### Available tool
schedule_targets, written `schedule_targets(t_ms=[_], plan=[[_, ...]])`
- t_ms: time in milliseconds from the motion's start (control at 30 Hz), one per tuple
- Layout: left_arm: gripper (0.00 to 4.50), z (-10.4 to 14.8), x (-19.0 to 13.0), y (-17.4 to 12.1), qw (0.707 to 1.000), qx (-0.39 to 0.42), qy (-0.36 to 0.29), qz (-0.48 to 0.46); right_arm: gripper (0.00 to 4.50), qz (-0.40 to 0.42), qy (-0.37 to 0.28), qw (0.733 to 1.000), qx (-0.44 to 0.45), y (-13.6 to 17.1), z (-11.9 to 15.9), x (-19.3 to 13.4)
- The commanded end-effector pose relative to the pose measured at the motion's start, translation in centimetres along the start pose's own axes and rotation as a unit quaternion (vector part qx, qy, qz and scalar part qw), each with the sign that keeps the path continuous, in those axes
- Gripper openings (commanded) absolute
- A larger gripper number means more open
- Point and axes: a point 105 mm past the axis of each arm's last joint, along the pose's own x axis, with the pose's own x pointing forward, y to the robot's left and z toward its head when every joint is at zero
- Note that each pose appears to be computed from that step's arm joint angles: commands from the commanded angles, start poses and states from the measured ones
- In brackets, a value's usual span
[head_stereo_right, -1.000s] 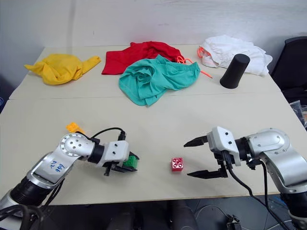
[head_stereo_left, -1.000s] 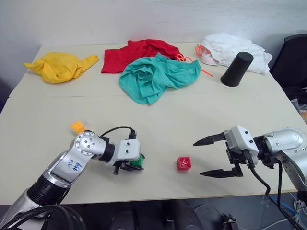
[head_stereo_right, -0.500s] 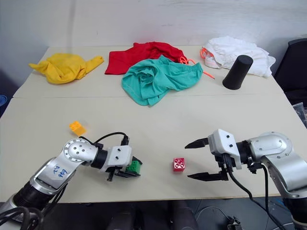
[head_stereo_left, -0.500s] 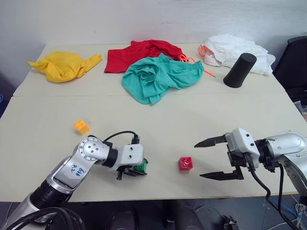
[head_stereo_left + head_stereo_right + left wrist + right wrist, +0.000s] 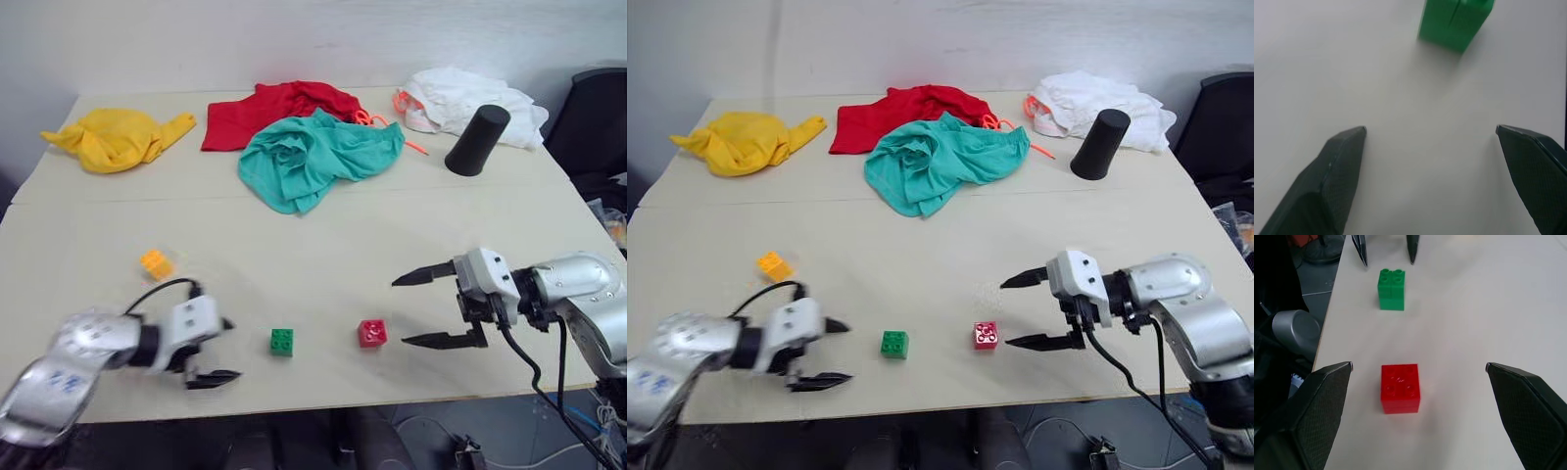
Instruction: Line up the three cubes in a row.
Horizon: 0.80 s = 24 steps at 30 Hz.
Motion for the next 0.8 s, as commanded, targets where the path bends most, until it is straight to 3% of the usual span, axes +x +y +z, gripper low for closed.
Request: schedule_targets(t_ms=[33, 167, 267, 467, 633, 800], plan=[[4.47, -2.1, -4.6, 2.7, 0.987, -0.064, -0.031, 0.142, 4.5, -0.006, -0.049, 0.999, -0.005, -1.1, 2.1, 0.0], [4.47, -6.0, -8.6, 3.7, 0.956, -0.13, -0.06, 0.258, 4.5, -0.014, -0.076, 0.997, 0.01, -2.2, 2.8, 0.2], [4.47, -6.9, -9.5, 3.5, 0.949, -0.129, -0.068, 0.279, 4.5, 0.003, -0.079, 0.997, 0.017, -2.1, 3.0, 0.2], [4.47, -5.9, -9.7, 5.8, 0.947, -0.107, -0.084, 0.292, 4.5, 0.002, -0.082, 0.997, 0.014, -2.7, 3.5, 0.1], [4.47, -3.1, -7.9, 10.0, 0.952, -0.077, -0.115, 0.274, 4.5, 0.001, -0.075, 0.997, 0.017, -2.5, 3.3, 0.2], [4.47, -2.3, -5.4, 12.8, 0.962, -0.063, -0.108, 0.243, 4.5, -0.001, -0.078, 0.997, 0.017, -2.1, 3.7, 0.1]])
